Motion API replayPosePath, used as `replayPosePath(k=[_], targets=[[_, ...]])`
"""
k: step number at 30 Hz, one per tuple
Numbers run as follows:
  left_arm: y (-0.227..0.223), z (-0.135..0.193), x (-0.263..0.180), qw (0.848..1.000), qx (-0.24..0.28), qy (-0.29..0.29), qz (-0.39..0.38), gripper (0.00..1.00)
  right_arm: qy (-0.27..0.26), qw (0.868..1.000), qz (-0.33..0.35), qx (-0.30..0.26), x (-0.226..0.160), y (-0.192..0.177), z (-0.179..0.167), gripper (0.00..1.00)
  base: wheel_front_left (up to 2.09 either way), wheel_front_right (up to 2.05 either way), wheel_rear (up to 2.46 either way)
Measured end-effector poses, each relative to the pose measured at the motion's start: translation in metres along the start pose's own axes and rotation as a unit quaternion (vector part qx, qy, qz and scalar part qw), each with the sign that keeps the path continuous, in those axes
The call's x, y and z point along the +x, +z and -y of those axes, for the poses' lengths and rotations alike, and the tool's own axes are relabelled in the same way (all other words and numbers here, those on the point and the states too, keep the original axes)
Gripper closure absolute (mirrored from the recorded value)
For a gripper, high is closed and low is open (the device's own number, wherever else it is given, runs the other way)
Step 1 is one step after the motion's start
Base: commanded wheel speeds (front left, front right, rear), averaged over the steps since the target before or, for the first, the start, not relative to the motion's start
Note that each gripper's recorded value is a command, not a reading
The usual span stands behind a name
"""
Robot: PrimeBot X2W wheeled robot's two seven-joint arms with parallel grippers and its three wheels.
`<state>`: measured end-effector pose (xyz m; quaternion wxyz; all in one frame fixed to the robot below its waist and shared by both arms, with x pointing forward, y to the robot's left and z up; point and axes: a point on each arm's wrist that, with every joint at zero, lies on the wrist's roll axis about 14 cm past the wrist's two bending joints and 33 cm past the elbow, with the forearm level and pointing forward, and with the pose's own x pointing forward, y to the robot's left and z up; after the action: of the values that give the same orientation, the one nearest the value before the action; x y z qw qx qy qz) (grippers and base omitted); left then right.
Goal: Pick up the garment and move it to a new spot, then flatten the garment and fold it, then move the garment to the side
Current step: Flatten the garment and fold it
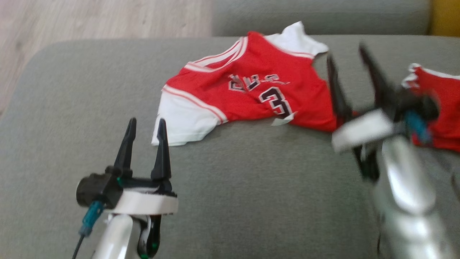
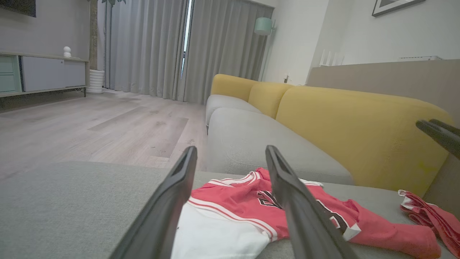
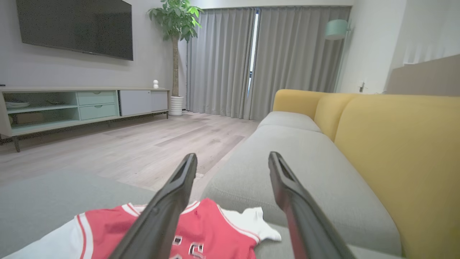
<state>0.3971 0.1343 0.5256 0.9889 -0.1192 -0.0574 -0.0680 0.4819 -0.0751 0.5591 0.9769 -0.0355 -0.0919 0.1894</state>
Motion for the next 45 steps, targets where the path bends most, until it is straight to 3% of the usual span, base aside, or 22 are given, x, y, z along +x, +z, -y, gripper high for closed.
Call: replayPosePath(k=[7,15,30,39,45], targets=[[-0.002,0.02,-0.01,1.0,-0.004,-0.025,-0.003,0.0,-0.069,0.996,-0.025,0.044,-0.089,-0.021,0.013,0.0,0.0,0.0,0.0],[-0.011,0.027,-0.028,0.999,-0.003,-0.032,-0.018,0.0,-0.087,0.994,-0.029,0.065,-0.124,-0.021,0.008,0.0,0.0,0.0,0.0],[-0.012,0.023,-0.032,0.999,-0.001,-0.029,-0.02,0.0,-0.089,0.993,-0.031,0.073,-0.119,-0.025,0.01,0.0,0.0,0.0,0.0],[-0.021,0.014,-0.025,0.999,-0.001,-0.018,-0.033,0.0,-0.103,0.988,-0.087,0.078,-0.1,-0.067,0.024,0.0,0.0,0.0,0.0],[-0.027,0.004,-0.022,0.999,0.001,-0.006,-0.041,0.0,-0.123,0.977,-0.141,0.097,-0.084,-0.105,0.037,0.0,0.0,0.0,0.0]])
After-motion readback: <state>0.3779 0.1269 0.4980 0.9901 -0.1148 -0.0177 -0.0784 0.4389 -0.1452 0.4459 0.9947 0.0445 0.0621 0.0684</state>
